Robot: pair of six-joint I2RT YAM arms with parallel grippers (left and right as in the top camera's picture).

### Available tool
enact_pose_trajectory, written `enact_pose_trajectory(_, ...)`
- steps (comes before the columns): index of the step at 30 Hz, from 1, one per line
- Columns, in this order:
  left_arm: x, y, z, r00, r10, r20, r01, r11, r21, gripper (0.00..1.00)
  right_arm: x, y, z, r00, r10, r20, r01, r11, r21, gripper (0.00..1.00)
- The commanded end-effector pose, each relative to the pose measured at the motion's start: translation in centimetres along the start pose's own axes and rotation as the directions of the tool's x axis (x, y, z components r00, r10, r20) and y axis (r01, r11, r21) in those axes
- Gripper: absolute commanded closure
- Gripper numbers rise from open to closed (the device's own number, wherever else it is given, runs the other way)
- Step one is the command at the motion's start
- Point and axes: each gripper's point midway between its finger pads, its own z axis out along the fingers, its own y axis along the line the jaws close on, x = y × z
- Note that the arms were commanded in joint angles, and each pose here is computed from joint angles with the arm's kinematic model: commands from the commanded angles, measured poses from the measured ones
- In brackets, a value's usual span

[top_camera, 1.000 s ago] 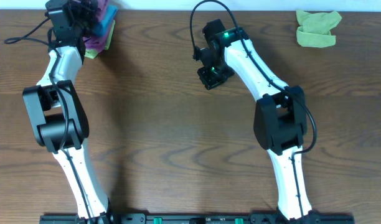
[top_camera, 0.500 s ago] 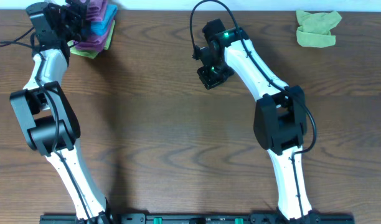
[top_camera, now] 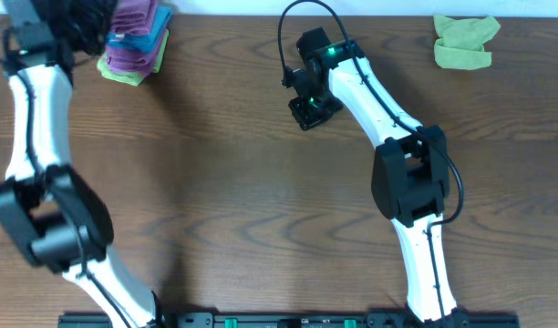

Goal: Fold the cloth
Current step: 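Place the purple square on top of the stack and open the left gripper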

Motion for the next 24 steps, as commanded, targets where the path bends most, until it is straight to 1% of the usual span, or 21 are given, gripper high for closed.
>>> enact_pose_trajectory(1, -2.9, -0.1, -1.0, 0.983, 0.133, 0.13, -0.124, 0.989, -0.076, 0.05, -0.9, 0.0, -1.7, 0.999, 0.009, 0.051, -0.009, 1.0, 0.01, 0.99)
enact_pose_trajectory(5, -2.7, 2.0, 1.0, 0.985, 0.124, 0.118, -0.114, 0.99, -0.084, 0.05, -1.2, -0.1, -1.7, 0.998, 0.007, 0.062, -0.008, 1.0, 0.011, 0.99)
enact_pose_trajectory(8, -3.0, 3.5, 3.3, 0.981, 0.138, 0.137, -0.13, 0.989, -0.064, 0.05, -1.2, -0.1, -1.7, 0.998, 0.006, 0.062, -0.007, 1.0, 0.011, 0.99)
enact_pose_trajectory(12, -3.4, 6.0, 6.6, 0.982, 0.076, 0.173, -0.076, 0.997, -0.007, 0.05, -1.2, -0.1, -1.7, 0.998, 0.009, 0.062, -0.01, 1.0, 0.011, 0.99)
enact_pose_trajectory(17, -2.6, 8.5, 9.9, 0.981, 0.033, 0.193, -0.042, 0.998, 0.039, 0.05, -1.2, -0.1, -1.7, 0.998, 0.027, 0.062, -0.027, 1.0, 0.01, 0.99)
enact_pose_trajectory(21, -1.4, 10.5, 11.3, 0.986, -0.017, 0.166, 0.012, 0.999, 0.03, 0.05, -1.2, -0.1, -1.7, 0.998, 0.032, 0.062, -0.033, 0.999, 0.009, 0.99)
enact_pose_trajectory(24, -0.1, 11.6, 11.8, 0.992, -0.039, 0.121, 0.04, 0.999, 0.0, 0.05, -1.2, -0.1, -1.7, 0.997, 0.037, 0.062, -0.038, 0.999, 0.009, 0.99)
